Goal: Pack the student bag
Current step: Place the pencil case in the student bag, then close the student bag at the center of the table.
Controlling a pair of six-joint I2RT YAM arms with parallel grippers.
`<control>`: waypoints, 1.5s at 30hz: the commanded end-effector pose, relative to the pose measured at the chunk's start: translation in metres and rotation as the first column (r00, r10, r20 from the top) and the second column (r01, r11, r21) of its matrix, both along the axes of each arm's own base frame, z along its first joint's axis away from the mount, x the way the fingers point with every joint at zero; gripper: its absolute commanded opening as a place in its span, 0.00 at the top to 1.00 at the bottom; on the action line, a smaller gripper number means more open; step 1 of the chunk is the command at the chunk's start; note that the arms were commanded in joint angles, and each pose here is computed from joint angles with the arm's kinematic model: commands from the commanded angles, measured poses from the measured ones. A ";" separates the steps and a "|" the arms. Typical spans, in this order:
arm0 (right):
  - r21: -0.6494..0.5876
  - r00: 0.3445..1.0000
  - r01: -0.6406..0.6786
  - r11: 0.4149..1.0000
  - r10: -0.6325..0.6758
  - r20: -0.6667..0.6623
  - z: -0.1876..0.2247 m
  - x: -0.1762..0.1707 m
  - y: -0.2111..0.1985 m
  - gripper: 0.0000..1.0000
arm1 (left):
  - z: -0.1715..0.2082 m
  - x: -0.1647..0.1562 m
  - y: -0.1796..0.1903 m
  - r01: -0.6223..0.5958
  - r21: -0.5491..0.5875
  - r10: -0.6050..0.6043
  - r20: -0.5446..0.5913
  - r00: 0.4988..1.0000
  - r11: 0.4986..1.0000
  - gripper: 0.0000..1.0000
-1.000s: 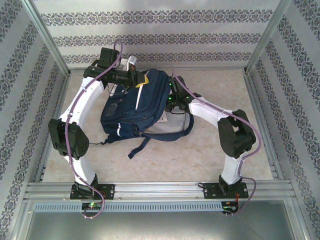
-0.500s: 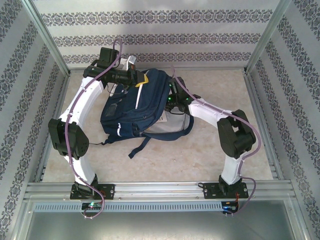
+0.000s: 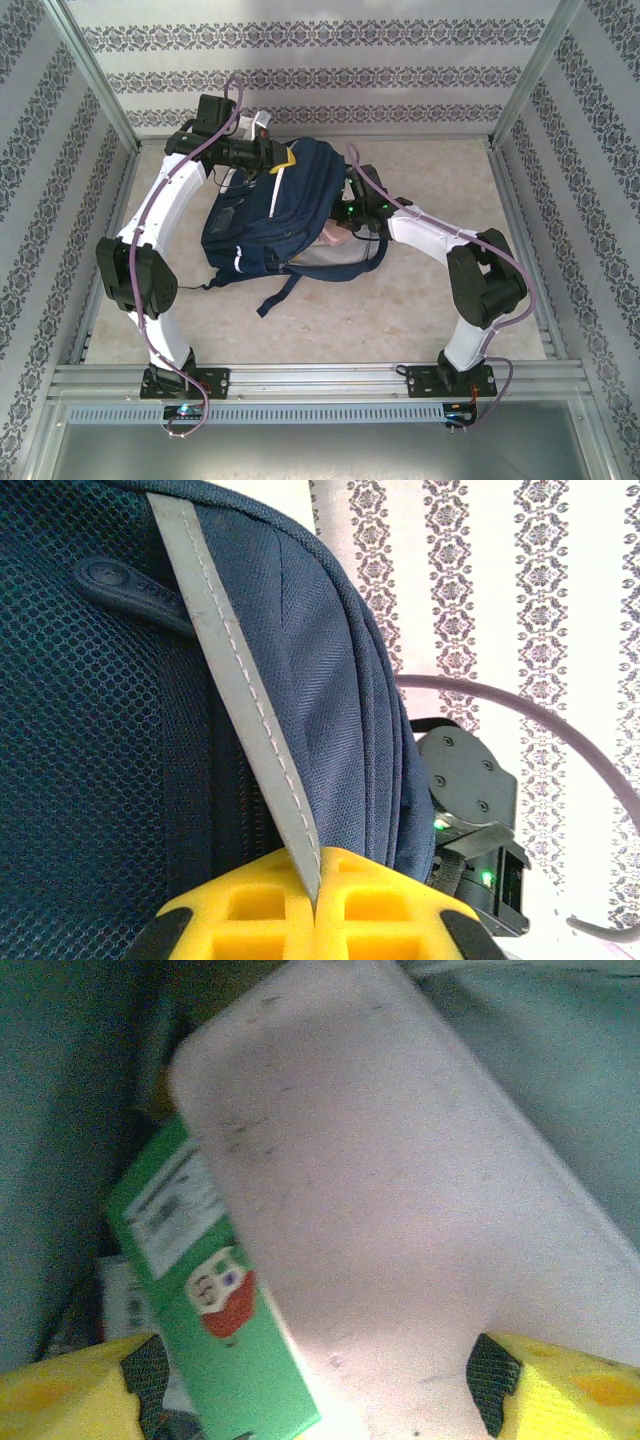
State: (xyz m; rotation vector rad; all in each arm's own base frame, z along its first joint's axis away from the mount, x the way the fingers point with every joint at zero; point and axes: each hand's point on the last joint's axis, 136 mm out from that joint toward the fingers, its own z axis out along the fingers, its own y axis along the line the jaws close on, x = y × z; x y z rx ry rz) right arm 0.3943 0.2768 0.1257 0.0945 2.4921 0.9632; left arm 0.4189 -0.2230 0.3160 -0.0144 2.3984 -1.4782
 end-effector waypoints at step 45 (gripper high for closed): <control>-0.411 0.935 -0.221 0.884 0.312 0.167 0.008 -0.186 0.016 0.59 | -0.118 0.092 -0.124 -0.093 0.012 0.094 -0.124 0.988 0.996 1.00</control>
